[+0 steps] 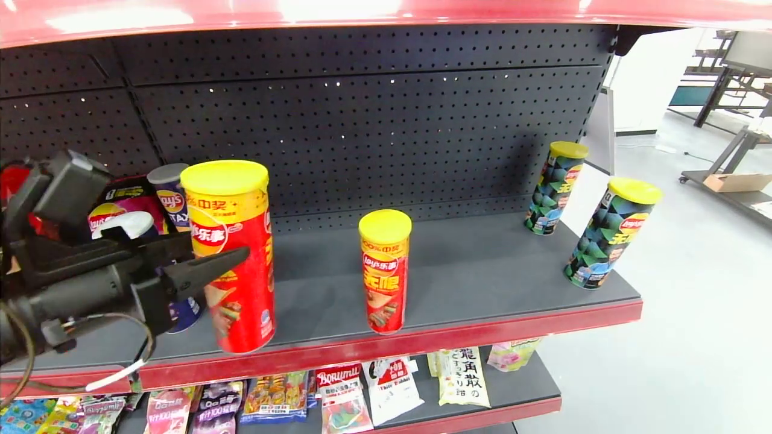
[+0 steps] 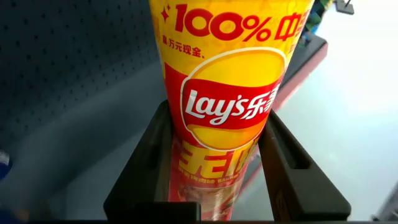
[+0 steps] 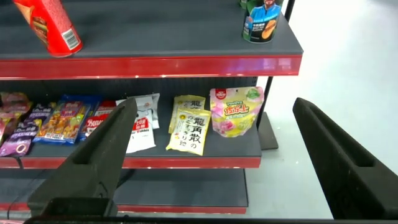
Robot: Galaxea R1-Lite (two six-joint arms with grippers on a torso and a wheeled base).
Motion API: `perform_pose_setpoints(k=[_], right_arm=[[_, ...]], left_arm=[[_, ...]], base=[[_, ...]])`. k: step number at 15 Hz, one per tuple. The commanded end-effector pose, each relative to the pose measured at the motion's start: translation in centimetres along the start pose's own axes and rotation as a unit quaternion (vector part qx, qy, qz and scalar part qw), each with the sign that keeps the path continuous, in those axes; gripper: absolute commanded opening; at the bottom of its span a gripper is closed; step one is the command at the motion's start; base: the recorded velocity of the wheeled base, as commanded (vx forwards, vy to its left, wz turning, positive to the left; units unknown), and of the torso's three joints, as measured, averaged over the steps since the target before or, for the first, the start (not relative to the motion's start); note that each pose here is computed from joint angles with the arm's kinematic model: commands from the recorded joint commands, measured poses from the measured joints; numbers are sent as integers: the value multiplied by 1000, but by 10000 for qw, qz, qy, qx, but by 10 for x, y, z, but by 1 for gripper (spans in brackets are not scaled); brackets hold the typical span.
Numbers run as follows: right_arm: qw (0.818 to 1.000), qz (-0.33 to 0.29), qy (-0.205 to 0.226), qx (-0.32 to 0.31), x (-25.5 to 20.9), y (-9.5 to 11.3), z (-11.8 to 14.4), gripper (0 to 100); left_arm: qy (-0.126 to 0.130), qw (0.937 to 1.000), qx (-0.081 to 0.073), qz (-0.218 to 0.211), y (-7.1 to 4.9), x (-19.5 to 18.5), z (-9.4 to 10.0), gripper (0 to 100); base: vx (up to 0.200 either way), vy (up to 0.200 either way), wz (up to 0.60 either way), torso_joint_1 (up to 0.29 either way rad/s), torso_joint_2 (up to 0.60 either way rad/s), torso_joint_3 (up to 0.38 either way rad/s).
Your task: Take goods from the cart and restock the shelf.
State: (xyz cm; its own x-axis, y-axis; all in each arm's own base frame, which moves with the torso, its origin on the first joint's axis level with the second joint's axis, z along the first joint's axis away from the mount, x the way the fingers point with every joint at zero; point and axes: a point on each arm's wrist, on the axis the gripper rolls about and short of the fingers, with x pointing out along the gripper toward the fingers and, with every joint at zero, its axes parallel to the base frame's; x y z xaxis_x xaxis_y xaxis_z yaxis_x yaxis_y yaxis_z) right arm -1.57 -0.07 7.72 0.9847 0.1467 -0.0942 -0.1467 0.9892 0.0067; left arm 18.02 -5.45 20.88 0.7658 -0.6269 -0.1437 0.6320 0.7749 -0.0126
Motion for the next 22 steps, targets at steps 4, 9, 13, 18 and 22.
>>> perform_pose_setpoints(k=[4, 9, 13, 18, 22], right_arm=[[10000, -2, 19, 2, 0, 0, 0, 100], [10000, -2, 19, 2, 0, 0, 0, 100], [10000, -2, 19, 2, 0, 0, 0, 100], [10000, -2, 19, 2, 0, 0, 0, 100], [10000, -2, 19, 2, 0, 0, 0, 100]], left_arm=[[500, 9973, -530, -56, 18, 49, -25, 0], [659, 9960, -607, -30, 31, 75, -29, 0], [724, 9957, -578, 18, 41, 97, -37, 0], [479, 9977, -455, 130, 59, 128, -46, 0], [365, 9982, -469, 54, 65, 155, -44, 0]], base=[[0, 0, 0, 0, 0, 0], [0, 0, 0, 0, 0, 0], [0, 0, 0, 0, 0, 0], [0, 0, 0, 0, 0, 0], [0, 0, 0, 0, 0, 0]])
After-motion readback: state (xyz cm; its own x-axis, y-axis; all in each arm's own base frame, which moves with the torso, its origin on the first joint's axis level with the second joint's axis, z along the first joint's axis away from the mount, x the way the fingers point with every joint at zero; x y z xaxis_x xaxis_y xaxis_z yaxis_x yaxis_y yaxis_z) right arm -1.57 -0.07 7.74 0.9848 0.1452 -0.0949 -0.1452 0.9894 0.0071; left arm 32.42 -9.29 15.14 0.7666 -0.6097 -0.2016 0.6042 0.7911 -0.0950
